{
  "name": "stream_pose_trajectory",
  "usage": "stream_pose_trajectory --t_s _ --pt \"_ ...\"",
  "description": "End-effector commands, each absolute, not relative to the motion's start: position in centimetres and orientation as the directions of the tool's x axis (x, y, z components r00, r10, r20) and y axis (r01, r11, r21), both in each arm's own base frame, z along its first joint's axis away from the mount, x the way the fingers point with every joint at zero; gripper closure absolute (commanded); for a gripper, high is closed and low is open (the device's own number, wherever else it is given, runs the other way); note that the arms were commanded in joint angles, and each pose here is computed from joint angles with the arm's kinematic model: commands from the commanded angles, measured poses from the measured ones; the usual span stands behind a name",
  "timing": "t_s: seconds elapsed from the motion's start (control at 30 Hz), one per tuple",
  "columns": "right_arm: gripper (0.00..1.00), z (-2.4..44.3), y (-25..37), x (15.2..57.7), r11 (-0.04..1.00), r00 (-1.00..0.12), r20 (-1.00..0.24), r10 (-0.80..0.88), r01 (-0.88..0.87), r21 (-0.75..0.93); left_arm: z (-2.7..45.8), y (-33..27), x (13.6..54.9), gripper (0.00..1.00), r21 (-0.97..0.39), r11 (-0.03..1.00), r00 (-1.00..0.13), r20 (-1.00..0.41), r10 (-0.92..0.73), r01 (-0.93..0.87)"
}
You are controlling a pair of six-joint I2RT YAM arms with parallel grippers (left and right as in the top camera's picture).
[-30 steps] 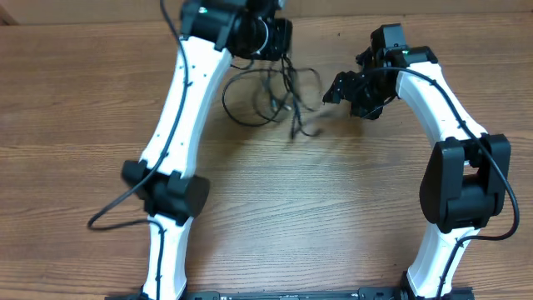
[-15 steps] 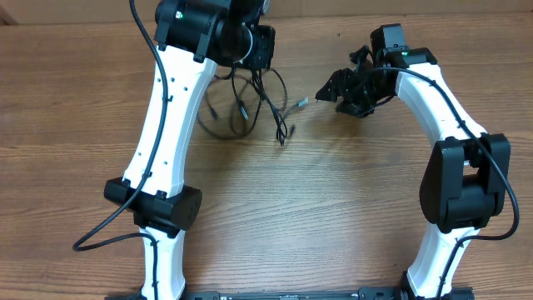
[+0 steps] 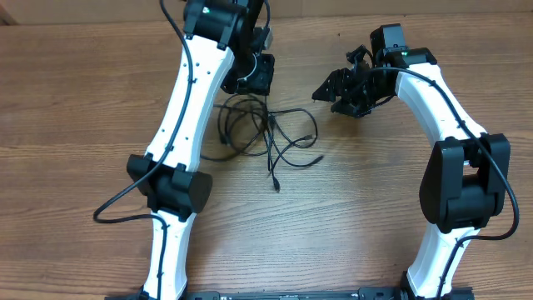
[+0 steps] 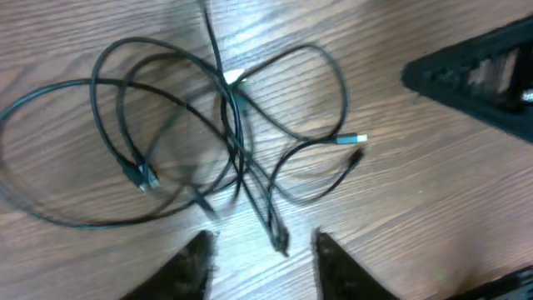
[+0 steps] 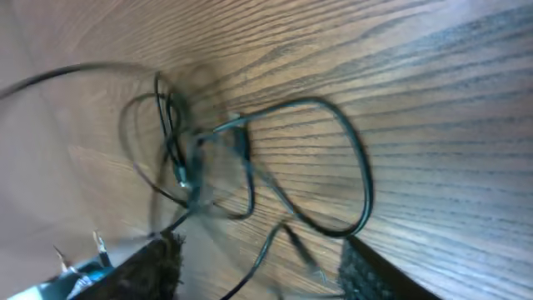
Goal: Untangle cables
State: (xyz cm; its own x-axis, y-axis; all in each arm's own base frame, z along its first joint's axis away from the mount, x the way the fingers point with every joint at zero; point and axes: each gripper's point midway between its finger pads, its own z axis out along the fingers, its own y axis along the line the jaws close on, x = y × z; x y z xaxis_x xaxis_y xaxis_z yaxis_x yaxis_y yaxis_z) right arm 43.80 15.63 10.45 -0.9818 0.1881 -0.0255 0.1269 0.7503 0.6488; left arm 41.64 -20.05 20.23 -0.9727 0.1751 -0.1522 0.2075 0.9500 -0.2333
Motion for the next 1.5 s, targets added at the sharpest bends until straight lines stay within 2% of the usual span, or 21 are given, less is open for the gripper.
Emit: stream_pose_trajectory --t_s 0.0,0.1,0.17,0.2,0.27,0.3,0.4,0.5,0.57,0.67,0.73,0.83,1.0,1.13,1.47 --pt "0.48 10.1 16.0 43.4 0.746 -0.985 -0.012 0.175 0.125 0.655 18.0 -20.0 41.9 0.48 -0.207 0.956 -0.977 -0.103 0.189 0.206" --pt "0.55 10.1 16.0 43.3 0.746 -0.985 -0.008 0.175 0.127 0.654 17.5 -17.9 42.8 0.36 -0.111 0.986 -0.987 -0.111 0.115 0.128" --pt "0.59 10.1 16.0 43.3 0.746 -0.985 -0.008 0.175 0.127 0.654 17.4 -16.3 43.4 0.35 -0.047 0.997 -0.990 -0.127 0.057 0.063" --pt "0.62 10.1 16.0 43.3 0.746 -0.984 -0.008 0.175 0.127 0.654 17.4 -15.9 43.6 0.39 -0.037 0.998 -0.991 -0.129 0.039 0.044" --pt "0.69 10.1 16.1 43.3 0.746 -0.985 -0.008 0.173 0.126 0.654 17.0 -15.9 43.6 0.59 -0.055 0.998 -0.994 -0.112 0.012 0.018" --pt "0.72 10.1 16.2 43.3 0.747 -0.985 -0.009 0.170 0.123 0.654 16.8 -16.2 43.5 0.66 -0.068 0.998 -0.995 -0.102 0.013 0.020" --pt "0.75 10.2 16.9 43.2 0.747 -0.988 -0.016 0.157 0.108 0.656 15.4 -16.6 43.6 0.67 -0.072 0.997 -0.997 -0.071 0.018 0.023" --pt "0.64 10.3 18.3 43.3 0.747 -0.991 -0.047 0.128 0.065 0.661 13.5 -16.9 43.9 0.64 -0.070 0.997 -0.999 -0.037 0.019 0.021" --pt "0.61 10.4 19.1 43.4 0.752 -0.991 -0.071 0.111 0.037 0.658 12.0 -17.3 44.0 0.64 -0.082 0.996 -1.000 -0.008 0.025 0.025" --pt "0.57 10.1 20.2 43.6 0.777 -0.990 -0.107 0.092 0.004 0.629 9.6 -17.9 44.0 0.71 -0.110 0.992 -0.997 0.046 0.064 0.058" --pt "0.54 9.8 20.7 43.7 0.798 -0.988 -0.121 0.097 0.004 0.602 8.1 -18.2 43.6 0.72 -0.126 0.990 -0.992 0.092 0.083 0.071" --pt "0.53 9.5 21.7 43.9 0.820 -0.984 -0.159 0.080 -0.025 0.572 6.1 -17.8 43.2 0.73 -0.115 0.992 -0.986 0.150 0.078 0.061" --pt "0.51 9.5 23.1 44.5 0.812 -0.979 -0.189 0.081 -0.046 0.582 3.6 -16.5 43.1 0.85 -0.096 0.995 -0.976 0.212 0.049 0.029" --pt "0.48 9.8 23.5 45.0 0.806 -0.973 -0.218 0.081 -0.065 0.589 1.6 -15.3 43.0 0.85 -0.089 0.996 -0.965 0.257 0.043 0.021" --pt "0.48 9.2 23.6 45.5 0.803 -0.969 -0.231 0.082 -0.073 0.591 -0.1 -13.7 41.7 0.91 -0.080 0.996 -0.942 0.329 0.062 0.037"
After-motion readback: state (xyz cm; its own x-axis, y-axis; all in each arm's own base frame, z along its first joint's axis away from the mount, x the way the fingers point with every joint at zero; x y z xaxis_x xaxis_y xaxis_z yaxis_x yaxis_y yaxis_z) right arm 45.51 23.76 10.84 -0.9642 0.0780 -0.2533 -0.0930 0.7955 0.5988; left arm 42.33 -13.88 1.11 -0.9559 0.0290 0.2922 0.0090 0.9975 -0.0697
